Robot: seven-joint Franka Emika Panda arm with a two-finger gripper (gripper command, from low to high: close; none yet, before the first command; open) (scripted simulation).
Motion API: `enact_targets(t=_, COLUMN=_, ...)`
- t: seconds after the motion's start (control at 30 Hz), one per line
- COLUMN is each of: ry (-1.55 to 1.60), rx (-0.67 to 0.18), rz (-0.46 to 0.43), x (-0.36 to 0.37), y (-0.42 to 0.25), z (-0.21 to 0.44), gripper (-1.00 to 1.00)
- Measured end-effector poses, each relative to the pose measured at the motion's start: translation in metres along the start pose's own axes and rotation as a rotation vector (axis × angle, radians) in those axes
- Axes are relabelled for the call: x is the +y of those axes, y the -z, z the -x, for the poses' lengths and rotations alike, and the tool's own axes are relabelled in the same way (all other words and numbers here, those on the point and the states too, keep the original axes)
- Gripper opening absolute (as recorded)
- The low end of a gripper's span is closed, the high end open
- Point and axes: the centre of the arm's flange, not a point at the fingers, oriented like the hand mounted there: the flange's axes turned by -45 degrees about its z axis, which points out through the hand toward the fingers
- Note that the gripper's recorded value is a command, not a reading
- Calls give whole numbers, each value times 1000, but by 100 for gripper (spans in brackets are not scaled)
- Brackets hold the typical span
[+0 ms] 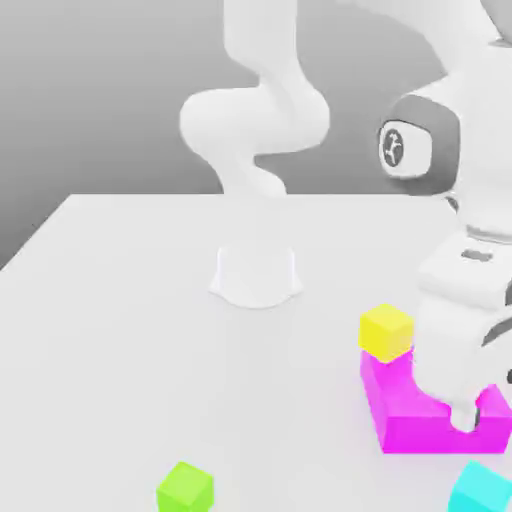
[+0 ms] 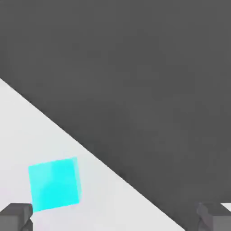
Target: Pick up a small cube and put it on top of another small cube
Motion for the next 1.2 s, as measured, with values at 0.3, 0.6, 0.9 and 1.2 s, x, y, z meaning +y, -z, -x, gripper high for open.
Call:
enact_targets(t=0.3, ry=95, rx=-75, rz=-47, x=-36, y=-125, z=5, gripper=-100)
enact_targets(t=0.6, ry=95, rx=-75, rz=-48, x=-34, y=-89, z=2, gripper=-100)
enact_targets(t=0.9, ry=-516, rx=-95, rz=-12, x=124, y=-34, z=127, gripper=-100)
enact_targets(t=1.2, ry=-916, rx=-92, rz=-6, x=196, y=-70, z=230, gripper=100)
